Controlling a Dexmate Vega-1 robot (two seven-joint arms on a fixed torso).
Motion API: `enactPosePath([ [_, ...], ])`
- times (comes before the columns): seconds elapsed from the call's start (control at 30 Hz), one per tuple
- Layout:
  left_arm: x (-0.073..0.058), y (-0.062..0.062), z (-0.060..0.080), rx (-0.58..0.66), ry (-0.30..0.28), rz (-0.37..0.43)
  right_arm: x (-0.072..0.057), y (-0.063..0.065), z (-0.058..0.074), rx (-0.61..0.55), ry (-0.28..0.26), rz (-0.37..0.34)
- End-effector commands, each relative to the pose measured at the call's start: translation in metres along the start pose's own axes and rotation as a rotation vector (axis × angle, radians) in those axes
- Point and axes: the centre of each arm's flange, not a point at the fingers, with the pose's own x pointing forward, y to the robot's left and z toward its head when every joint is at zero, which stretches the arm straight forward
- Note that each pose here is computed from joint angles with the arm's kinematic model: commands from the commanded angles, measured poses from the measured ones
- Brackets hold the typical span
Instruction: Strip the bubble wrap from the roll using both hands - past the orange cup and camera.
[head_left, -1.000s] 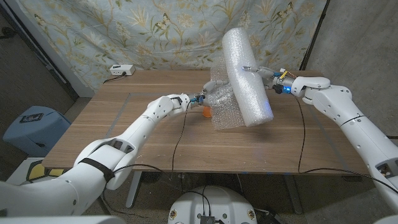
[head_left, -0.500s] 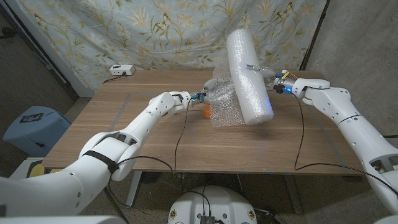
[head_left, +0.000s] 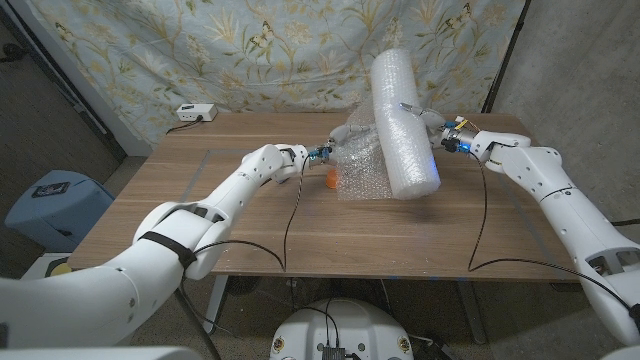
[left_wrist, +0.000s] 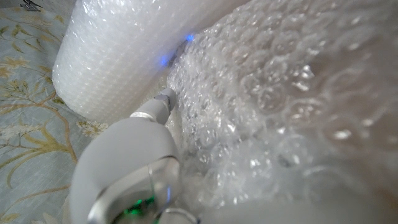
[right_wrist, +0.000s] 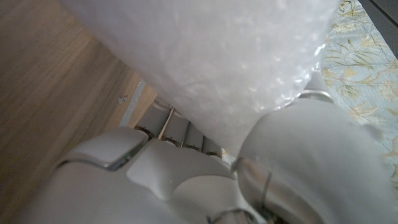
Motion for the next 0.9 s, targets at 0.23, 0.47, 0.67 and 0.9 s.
enactPosePath([
  [0.23, 0.004, 0.000, 0.006, -0.002, 0.018, 0.010, -0.001, -0.011, -0.023, 0.129, -0.013, 0.011],
  [0.47, 0.004, -0.004, 0.007, 0.002, 0.019, 0.001, -0.004, -0.017, -0.033, 0.194, -0.030, 0.013],
  [0.67, 0.009, -0.008, 0.006, 0.004, 0.025, -0.010, -0.008, -0.021, -0.039, 0.246, -0.048, 0.020],
  [0.9, 0.011, -0.010, 0.005, 0.004, 0.031, -0.008, -0.012, -0.025, -0.041, 0.274, -0.063, 0.031],
])
